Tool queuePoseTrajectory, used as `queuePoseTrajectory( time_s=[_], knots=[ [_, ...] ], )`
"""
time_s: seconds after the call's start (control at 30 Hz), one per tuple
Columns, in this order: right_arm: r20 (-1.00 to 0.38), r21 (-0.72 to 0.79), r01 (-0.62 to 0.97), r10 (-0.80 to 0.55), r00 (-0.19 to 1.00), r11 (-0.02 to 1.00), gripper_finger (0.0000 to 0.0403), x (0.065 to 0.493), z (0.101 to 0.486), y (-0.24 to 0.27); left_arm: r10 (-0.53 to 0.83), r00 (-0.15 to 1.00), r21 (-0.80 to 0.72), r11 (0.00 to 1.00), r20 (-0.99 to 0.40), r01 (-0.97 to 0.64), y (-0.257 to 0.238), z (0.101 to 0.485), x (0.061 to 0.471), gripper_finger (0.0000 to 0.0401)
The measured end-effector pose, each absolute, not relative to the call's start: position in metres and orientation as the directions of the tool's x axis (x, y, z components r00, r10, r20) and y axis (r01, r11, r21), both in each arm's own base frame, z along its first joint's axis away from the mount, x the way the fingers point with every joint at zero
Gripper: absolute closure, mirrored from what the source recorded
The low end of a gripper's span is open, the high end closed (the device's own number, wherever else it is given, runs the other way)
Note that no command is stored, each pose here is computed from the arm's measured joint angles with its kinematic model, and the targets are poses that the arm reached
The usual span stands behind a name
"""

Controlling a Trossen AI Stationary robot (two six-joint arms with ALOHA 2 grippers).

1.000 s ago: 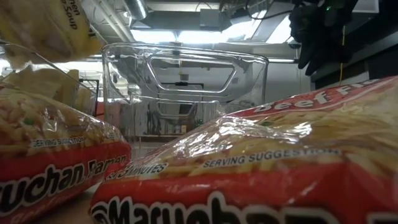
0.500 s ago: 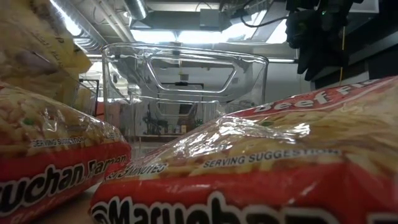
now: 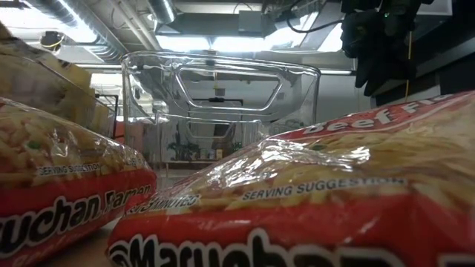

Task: Sort Maruchan noodles
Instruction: Put the yellow noodle pack into the left transparent bin

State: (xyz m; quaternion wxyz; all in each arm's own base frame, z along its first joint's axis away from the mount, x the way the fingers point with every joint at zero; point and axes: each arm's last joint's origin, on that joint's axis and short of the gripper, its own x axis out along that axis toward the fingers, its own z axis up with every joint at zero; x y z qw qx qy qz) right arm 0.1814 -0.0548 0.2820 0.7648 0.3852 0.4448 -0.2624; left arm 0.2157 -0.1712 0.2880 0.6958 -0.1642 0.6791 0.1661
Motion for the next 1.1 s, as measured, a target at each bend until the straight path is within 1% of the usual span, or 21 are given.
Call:
queuePoseTrajectory(
  time_s=[0.17, 0.27, 0.43, 0.57, 0.83, 1.0, 1.1],
  knots=[
    [-0.883, 0.355, 0.744, -0.059, 0.466, 0.566, 0.0258, 0.181, 0.282, -0.055, -0.049, 0.064, -0.071, 0.898, -0.997, -0.434, -0.181, 0.278, 0.217, 0.0401],
    [-0.883, 0.355, 0.744, -0.059, 0.466, 0.566, 0.0258, 0.181, 0.282, -0.055, -0.055, 0.063, -0.078, 0.890, -0.996, -0.449, -0.183, 0.272, 0.216, 0.0401],
    [-0.883, 0.355, 0.744, -0.059, 0.466, 0.566, 0.0258, 0.181, 0.282, -0.055, -0.071, -0.009, -0.058, 0.878, -0.997, -0.475, -0.181, 0.260, 0.211, 0.0395],
    [-0.883, 0.357, 0.743, -0.056, 0.467, 0.566, 0.0258, 0.181, 0.282, -0.055, -0.106, -0.073, -0.058, 0.875, -0.992, -0.480, -0.181, 0.254, 0.208, 0.0372],
    [-0.882, 0.358, 0.742, -0.055, 0.467, 0.566, 0.0258, 0.181, 0.282, -0.055, -0.149, -0.114, -0.076, 0.873, -0.982, -0.482, -0.182, 0.254, 0.206, 0.0325],
    [-0.882, 0.358, 0.742, -0.054, 0.467, 0.566, 0.0258, 0.181, 0.282, -0.055, -0.221, -0.201, -0.097, 0.865, -0.954, -0.492, -0.181, 0.259, 0.200, 0.0318],
    [-0.882, 0.358, 0.743, -0.055, 0.467, 0.566, 0.0258, 0.181, 0.282, -0.055, -0.216, -0.213, -0.079, 0.855, -0.953, -0.512, -0.175, 0.266, 0.194, 0.0318]
  ],
)
